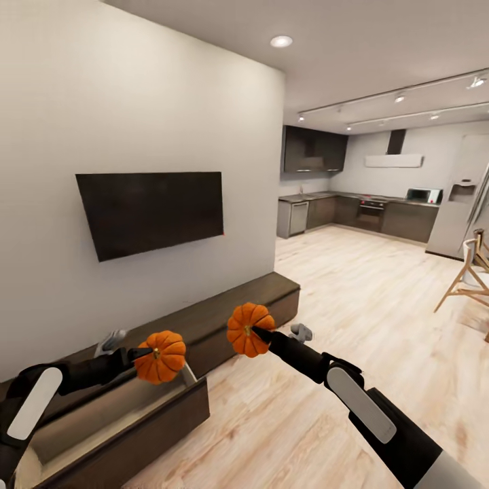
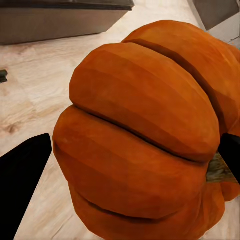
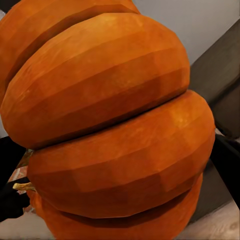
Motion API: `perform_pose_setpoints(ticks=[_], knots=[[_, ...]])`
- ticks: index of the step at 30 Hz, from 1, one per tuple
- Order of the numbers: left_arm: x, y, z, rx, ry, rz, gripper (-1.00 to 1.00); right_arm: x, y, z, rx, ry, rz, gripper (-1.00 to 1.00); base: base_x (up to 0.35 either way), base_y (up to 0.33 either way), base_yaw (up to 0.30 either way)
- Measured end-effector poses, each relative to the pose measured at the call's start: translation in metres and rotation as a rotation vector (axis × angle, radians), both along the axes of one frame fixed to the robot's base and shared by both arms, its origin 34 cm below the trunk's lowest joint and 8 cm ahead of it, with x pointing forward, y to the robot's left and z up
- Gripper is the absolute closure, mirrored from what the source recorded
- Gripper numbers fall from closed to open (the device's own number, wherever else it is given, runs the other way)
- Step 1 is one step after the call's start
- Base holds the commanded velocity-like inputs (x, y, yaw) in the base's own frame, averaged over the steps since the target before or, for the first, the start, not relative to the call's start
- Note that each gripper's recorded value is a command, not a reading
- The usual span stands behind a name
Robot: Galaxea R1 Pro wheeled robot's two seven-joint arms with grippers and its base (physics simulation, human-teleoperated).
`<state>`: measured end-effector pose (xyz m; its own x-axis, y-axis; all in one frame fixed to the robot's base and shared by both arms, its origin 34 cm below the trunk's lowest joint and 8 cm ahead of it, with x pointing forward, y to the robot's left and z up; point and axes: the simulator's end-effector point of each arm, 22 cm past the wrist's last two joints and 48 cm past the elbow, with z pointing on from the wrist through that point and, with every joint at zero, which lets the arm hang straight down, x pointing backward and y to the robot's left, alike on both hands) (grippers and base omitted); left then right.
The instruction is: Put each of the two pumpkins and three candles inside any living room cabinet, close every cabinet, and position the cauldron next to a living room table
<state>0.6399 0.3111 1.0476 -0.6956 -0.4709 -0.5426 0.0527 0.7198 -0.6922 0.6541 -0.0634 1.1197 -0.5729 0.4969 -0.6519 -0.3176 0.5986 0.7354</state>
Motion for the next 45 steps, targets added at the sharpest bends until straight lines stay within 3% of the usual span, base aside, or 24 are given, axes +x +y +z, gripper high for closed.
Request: perform_pose_setpoints(ticks=[35, 45], knots=[[0.0005, 0.0006, -0.0095, 0.012, 0.016, 0.000, 1.00, 0.0018, 0.0000, -0.0071, -0.001, 0.012, 0.000, 1.00, 0.002, -0.003, 0.279], [0.0005, -0.0010, -0.0094, 0.000, 0.017, -0.002, 1.00, 0.0015, 0.0008, -0.0080, 0.001, 0.015, 0.002, 1.00, 0.045, -0.199, 0.279]])
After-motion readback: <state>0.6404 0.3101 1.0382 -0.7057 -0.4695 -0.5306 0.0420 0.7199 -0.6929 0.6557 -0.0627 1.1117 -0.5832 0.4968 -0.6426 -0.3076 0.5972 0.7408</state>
